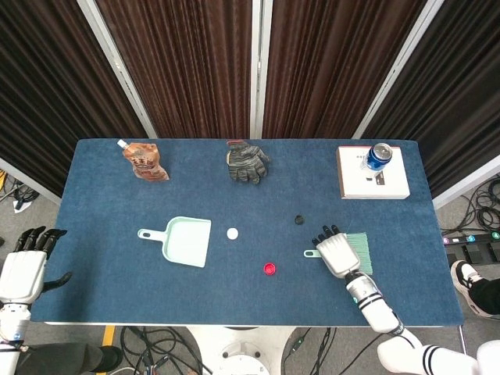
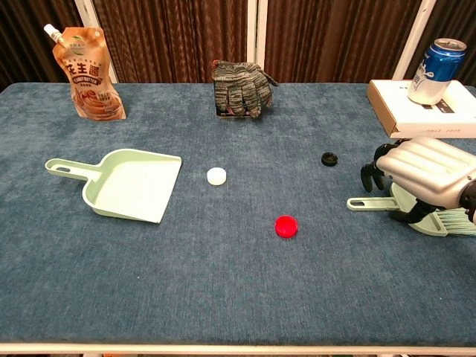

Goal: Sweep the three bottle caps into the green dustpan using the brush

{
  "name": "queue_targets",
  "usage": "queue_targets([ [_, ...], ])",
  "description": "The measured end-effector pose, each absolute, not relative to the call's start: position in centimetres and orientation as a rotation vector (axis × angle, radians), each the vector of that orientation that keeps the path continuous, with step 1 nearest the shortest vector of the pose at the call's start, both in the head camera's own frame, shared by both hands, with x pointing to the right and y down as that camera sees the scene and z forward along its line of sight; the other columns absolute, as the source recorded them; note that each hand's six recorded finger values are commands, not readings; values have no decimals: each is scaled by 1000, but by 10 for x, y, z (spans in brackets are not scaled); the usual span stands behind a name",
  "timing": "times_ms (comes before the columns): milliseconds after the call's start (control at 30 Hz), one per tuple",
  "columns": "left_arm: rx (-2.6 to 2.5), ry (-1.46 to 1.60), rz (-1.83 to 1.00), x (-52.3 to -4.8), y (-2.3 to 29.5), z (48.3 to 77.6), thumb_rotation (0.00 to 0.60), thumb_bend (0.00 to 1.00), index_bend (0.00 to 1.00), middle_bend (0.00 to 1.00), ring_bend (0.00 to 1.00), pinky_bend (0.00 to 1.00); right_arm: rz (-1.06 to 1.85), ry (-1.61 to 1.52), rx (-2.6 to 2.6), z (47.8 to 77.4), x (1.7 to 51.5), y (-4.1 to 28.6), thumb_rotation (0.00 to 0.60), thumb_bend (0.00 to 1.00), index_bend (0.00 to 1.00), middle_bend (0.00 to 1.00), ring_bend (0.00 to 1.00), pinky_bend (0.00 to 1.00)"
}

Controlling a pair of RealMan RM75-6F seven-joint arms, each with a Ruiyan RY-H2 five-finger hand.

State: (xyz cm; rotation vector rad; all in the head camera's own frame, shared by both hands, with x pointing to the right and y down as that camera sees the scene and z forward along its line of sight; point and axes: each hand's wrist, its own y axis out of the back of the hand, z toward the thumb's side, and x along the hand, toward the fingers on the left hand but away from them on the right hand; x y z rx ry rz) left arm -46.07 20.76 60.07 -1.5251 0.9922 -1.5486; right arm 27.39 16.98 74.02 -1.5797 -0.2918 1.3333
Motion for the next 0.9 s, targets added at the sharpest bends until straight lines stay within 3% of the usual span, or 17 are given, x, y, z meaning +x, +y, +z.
queue_targets([
  [533, -1532, 997, -1553, -462, 208, 602, 600, 137, 205, 193, 106, 119, 1351, -279, -1617, 747, 269, 174, 600, 235, 457, 458, 226, 262],
  [733, -1538, 987, -1549, -462, 207, 603, 600, 137, 204, 193, 106, 119, 1354, -284, -1626, 749, 269, 175, 600, 356, 550, 528, 285, 289],
  [900, -1561, 953, -1539, -457, 198, 605, 600, 138, 221, 193, 106, 119, 1337, -315, -1631, 744, 269, 170, 600, 523, 621, 585, 334, 318],
])
